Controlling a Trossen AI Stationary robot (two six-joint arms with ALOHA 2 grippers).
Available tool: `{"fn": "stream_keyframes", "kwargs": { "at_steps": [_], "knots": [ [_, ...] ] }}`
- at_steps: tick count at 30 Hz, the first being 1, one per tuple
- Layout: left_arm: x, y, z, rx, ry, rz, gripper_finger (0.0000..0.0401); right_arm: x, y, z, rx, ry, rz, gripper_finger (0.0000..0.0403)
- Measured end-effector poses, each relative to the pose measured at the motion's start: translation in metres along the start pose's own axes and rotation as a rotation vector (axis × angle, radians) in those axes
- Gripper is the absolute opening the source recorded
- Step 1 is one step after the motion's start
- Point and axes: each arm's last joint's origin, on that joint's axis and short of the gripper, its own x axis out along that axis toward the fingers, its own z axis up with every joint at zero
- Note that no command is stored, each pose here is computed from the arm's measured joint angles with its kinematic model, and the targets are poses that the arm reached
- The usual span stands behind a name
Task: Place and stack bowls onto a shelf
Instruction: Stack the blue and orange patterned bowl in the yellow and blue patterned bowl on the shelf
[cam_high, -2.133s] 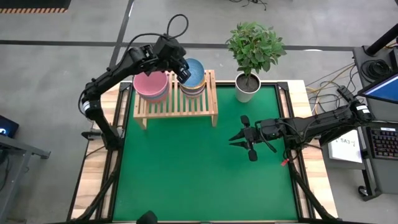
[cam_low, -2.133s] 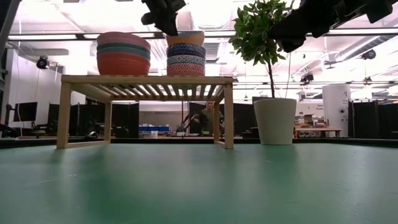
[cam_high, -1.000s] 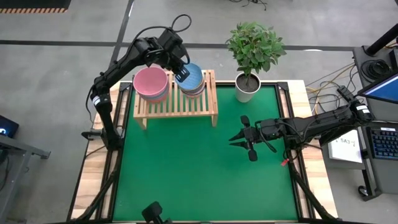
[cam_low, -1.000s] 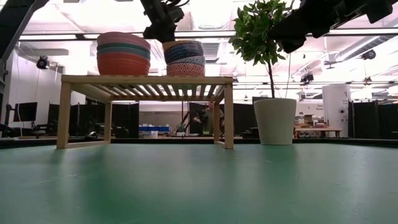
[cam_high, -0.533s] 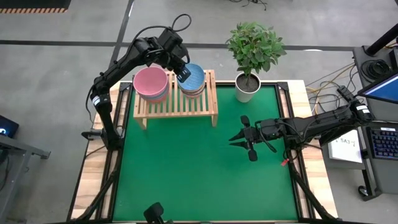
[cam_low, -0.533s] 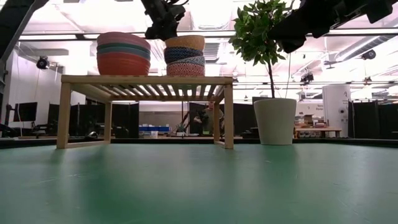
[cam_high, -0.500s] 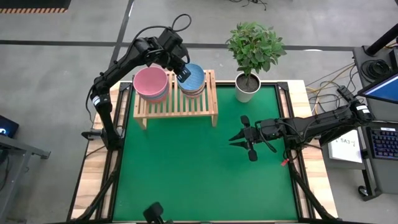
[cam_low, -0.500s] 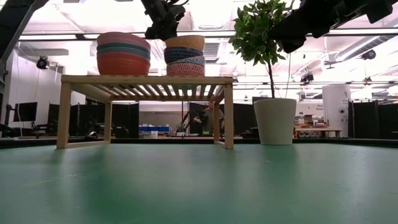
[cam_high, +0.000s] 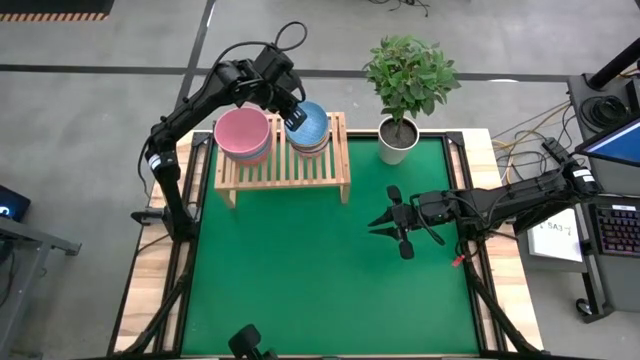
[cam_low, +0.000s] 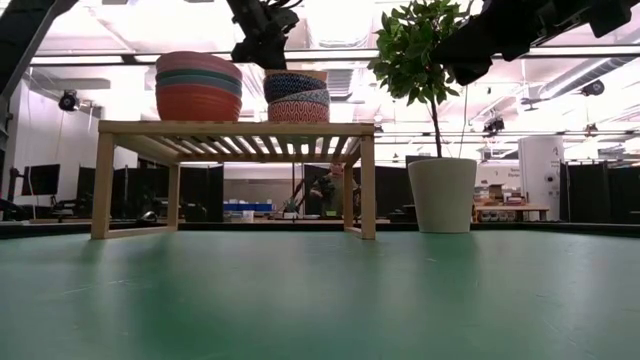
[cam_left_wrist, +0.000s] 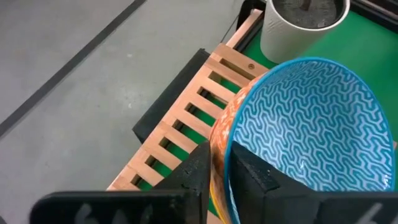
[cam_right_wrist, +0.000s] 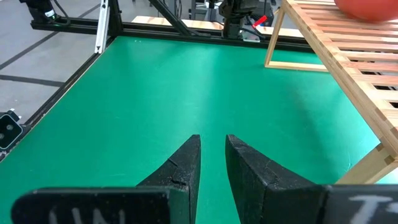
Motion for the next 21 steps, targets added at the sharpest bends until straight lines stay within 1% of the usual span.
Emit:
{"fn": "stream_keyframes", "kwargs": {
  "at_steps": [8,12,14,18,21],
  "knots": [
    [-0.005,0.0,0.001,0.007,-0.008,0.0,0.0082,0.0,0.0,0.0,0.001,0.0,0.0,0.0063],
    [-0.025,0.001,0.007,0.017,-0.071,0.001,0.0103,0.0,0.0,0.001,0.0,-0.007,0.0,0.0063],
    [-0.037,0.001,0.009,0.045,-0.099,-0.004,0.011,0.0,0.0,0.002,0.001,-0.016,-0.001,0.0063],
    [-0.056,-0.01,0.005,0.104,-0.099,-0.11,0.011,0.0,0.0,0.005,0.001,-0.049,-0.011,0.0063],
    [-0.063,-0.026,-0.006,0.173,-0.055,-0.154,0.0093,-0.001,-0.003,0.007,0.011,-0.061,-0.096,0.0063]
  ]
}}
